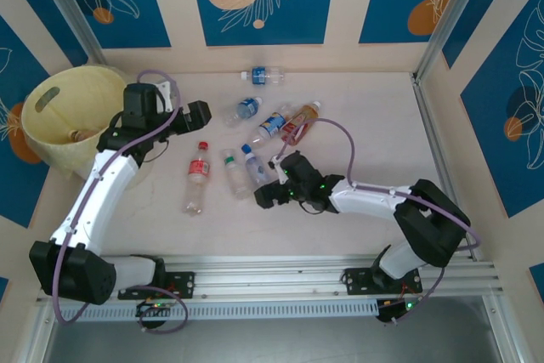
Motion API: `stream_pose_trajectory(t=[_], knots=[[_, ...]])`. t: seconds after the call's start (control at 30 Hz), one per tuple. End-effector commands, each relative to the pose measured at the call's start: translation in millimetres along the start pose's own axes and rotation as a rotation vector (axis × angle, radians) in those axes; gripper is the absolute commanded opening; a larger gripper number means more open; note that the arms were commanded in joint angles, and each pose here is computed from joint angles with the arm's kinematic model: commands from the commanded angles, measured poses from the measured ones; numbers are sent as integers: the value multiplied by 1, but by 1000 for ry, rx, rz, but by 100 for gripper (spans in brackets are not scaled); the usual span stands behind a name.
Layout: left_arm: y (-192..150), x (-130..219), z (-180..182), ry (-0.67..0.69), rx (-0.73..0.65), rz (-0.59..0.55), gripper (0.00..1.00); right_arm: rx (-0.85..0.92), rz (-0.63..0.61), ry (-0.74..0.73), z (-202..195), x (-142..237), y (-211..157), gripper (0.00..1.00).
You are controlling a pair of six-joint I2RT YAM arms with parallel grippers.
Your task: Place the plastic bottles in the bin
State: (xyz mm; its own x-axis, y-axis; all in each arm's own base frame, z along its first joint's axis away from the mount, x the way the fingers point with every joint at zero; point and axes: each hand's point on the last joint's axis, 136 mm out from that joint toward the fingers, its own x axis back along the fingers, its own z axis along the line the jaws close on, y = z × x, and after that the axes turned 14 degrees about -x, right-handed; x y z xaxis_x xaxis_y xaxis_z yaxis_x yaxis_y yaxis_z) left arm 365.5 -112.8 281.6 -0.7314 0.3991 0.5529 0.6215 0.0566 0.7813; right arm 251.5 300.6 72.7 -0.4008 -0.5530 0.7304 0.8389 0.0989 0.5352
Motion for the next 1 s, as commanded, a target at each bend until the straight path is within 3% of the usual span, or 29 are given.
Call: stream_pose_trajectory(t=[0.0, 0.17, 0.4, 0.5, 0.63, 0.8, 0.97], knots=[[1, -3, -9, -47, 25, -17, 100, 68, 5, -150, -10, -7, 0, 94], [-12, -10, -6, -51, 49, 4, 100, 119, 46, -269, -20, -22, -6, 92], [-31, -21, -10, -90, 97, 40, 100, 148, 41, -368, -32, -30, -11, 69], [-35, -23, -16, -120, 103, 40, 100, 149, -33, -326, -23, -18, -1, 57], [-42, -27, -38, -219, 125, 52, 100, 129, -183, -235, -8, 6, 22, 51], [-54, -38, -69, -312, 129, 81, 100, 107, -314, -22, 24, 33, 43, 48], [-63, -46, -118, -555, 144, 102, 100, 71, -327, 79, 38, 40, 52, 49]])
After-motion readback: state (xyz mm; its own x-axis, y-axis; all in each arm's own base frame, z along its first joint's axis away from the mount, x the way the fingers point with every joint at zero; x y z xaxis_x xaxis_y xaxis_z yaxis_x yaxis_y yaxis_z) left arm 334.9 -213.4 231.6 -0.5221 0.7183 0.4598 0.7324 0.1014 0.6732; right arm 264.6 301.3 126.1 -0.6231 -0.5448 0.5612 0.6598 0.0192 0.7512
